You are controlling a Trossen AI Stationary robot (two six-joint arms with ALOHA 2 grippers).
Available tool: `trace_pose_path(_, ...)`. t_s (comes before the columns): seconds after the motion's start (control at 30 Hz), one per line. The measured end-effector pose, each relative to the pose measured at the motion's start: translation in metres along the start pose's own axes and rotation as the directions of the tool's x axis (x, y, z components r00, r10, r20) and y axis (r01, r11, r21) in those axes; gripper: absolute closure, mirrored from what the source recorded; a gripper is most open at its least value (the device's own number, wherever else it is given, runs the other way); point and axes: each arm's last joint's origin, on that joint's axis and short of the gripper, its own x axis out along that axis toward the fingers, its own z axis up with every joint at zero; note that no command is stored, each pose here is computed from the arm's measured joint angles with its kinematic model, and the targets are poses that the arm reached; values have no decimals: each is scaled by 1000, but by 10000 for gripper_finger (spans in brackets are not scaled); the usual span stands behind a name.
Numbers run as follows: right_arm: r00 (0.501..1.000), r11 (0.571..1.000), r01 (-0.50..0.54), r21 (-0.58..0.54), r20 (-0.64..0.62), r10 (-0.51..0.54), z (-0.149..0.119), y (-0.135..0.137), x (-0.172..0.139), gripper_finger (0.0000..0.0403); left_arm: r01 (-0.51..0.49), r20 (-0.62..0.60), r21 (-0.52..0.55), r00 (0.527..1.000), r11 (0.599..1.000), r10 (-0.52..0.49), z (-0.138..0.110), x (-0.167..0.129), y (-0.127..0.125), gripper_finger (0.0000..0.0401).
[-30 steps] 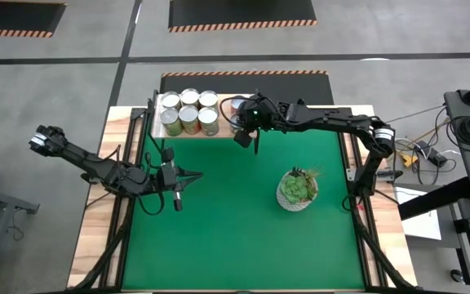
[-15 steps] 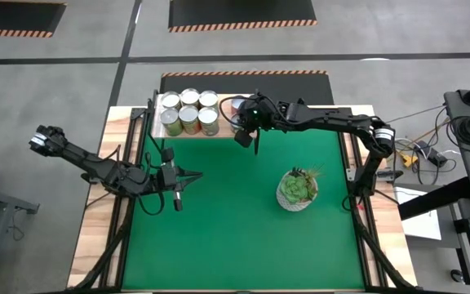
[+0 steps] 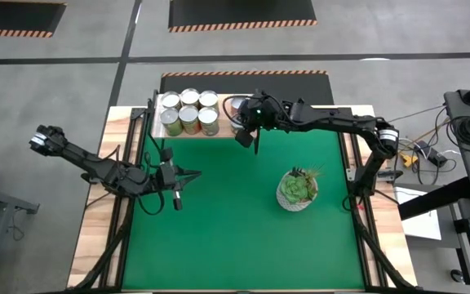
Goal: Pick and place cans onto a shelf
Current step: Return to Home Position
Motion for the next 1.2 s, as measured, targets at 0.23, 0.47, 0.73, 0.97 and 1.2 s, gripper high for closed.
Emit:
trace_pose_path(0.23,985,978,-91,-189,127,116,7,42,-45,394,115,38,1,993,993,-115,2,-50,11,401)
trace_pose_path(0.47,901,910,-171,-378,312,300,-38,90,-99,394,333,116,63,934,941,-338,-28,-85,13,401)
trace_pose_path(0.73,841,894,-201,-401,397,367,-127,88,-121,394,325,201,-4,927,946,-317,-58,-89,24,401)
trace_pose_path(0.97,784,912,-172,-372,509,356,-176,74,-122,394,282,331,-54,910,958,-249,-78,-87,27,401)
trace_pose_path(1.2,741,924,-159,-348,577,344,-187,64,-133,394,106,413,-179,910,978,-23,-90,-74,38,401)
